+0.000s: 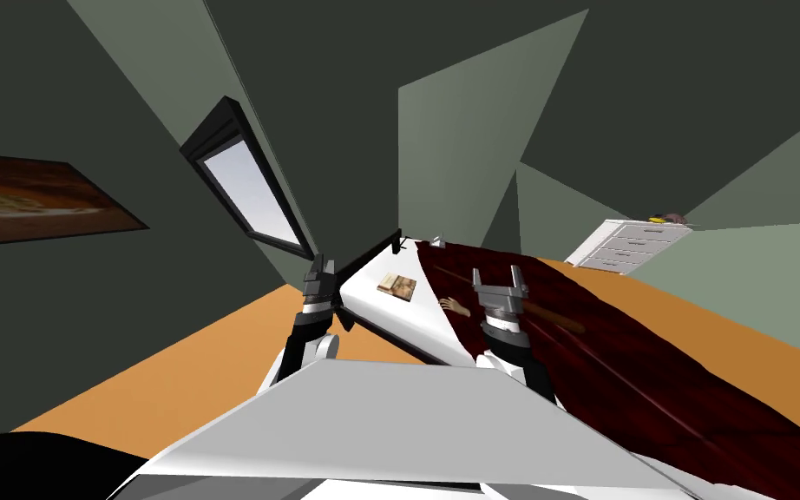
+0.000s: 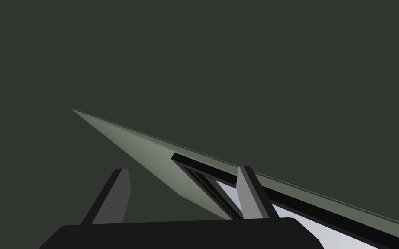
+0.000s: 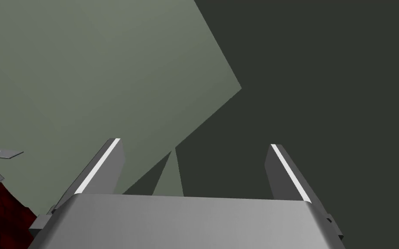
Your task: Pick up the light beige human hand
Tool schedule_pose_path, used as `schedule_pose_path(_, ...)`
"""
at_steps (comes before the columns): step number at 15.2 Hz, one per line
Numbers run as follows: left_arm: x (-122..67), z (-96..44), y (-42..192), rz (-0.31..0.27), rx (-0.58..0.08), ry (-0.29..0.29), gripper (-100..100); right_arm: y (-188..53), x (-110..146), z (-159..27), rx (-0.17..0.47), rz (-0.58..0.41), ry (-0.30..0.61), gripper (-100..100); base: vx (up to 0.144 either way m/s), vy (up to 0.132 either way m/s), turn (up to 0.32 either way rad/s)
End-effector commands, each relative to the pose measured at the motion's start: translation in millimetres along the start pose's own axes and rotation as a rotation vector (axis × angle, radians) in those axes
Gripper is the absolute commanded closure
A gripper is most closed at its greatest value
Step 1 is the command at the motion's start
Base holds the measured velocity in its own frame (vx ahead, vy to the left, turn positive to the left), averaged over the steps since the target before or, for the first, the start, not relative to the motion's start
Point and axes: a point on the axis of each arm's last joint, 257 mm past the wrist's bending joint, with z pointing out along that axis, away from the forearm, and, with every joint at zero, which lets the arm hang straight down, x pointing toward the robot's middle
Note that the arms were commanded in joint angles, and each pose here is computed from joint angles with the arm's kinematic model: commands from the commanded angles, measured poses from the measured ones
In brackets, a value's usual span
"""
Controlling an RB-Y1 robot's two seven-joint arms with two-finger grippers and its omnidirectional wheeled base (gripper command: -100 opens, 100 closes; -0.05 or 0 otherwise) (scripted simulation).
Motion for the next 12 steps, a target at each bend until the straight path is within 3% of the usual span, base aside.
schedule_pose_path(1, 0.0, 0.0, 0.0, 0.0, 0.0, 0.0, 0, -11.6, -13.2, -7.6, 0.03, 0.067, -0.033, -100, 0.021, 0.006, 0.087)
schedule_pose_path(8, 0.0, 0.0, 0.0, 0.0, 0.0, 0.0, 0, -32.3, -39.4, -24.5, 0.074, 0.234, -0.106, -100, 0.027, 0.004, 0.077)
schedule_pose_path(9, 0.0, 0.0, 0.0, 0.0, 0.0, 0.0, 0, -42.5, -53.3, -34.4, 0.095, 0.275, -0.147, -100, 0.026, 0.003, 0.096)
schedule_pose_path(11, 0.0, 0.0, 0.0, 0.0, 0.0, 0.0, 0, -42.5, -53.3, -34.4, 0.092, 0.31, -0.148, -100, 0.026, 0.003, 0.06)
schedule_pose_path(12, 0.0, 0.0, 0.0, 0.0, 0.0, 0.0, 0, -52.5, -67.7, -45.5, 0.11, 0.348, -0.193, -100, 0.025, 0.008, 0.104)
